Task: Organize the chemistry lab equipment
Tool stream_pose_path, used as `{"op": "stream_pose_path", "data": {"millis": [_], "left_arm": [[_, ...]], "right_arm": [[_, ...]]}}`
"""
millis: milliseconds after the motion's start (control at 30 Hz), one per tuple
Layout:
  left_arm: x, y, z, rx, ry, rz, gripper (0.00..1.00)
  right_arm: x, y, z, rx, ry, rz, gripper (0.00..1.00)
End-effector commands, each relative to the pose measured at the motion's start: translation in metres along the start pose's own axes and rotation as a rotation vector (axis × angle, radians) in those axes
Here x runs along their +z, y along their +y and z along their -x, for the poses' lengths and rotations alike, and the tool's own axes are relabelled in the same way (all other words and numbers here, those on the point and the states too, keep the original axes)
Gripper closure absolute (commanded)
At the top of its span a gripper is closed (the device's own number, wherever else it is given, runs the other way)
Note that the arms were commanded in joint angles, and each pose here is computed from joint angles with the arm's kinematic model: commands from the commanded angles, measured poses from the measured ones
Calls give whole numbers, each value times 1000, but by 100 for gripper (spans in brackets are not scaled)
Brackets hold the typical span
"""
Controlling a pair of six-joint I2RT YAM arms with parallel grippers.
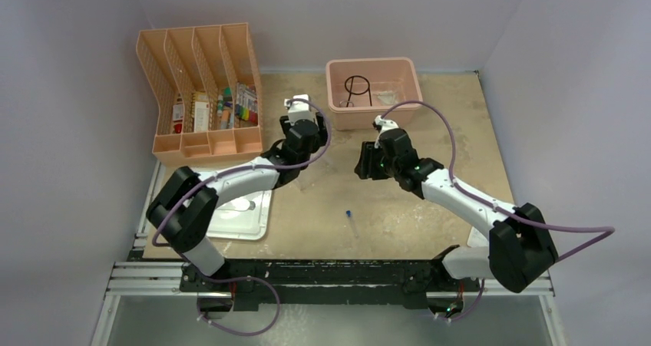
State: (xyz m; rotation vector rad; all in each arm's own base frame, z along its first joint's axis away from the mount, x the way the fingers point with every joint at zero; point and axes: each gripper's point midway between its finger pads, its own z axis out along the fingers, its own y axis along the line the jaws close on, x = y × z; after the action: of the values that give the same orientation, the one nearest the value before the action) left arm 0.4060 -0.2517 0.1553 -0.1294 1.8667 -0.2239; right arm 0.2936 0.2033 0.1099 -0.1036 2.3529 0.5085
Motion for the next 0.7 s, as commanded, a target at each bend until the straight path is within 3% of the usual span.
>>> {"op": "stream_pose_path", "data": {"millis": [0,300,467,667], "left_arm": [[-17,-3,43,-140,-7,-17,32],[-73,31,53,-233,108,56,31],[-102,49,30,-244,188,51,26],[-121,59,16,-242,224,19,25]], "right_arm": [[-3,14,26,-38,-64,46,47],[-1,5,5,-88,1,-80,45],[-5,27,-36,-168,94,-128,36],[-4,42,-88,-142,211,-117,38]]}}
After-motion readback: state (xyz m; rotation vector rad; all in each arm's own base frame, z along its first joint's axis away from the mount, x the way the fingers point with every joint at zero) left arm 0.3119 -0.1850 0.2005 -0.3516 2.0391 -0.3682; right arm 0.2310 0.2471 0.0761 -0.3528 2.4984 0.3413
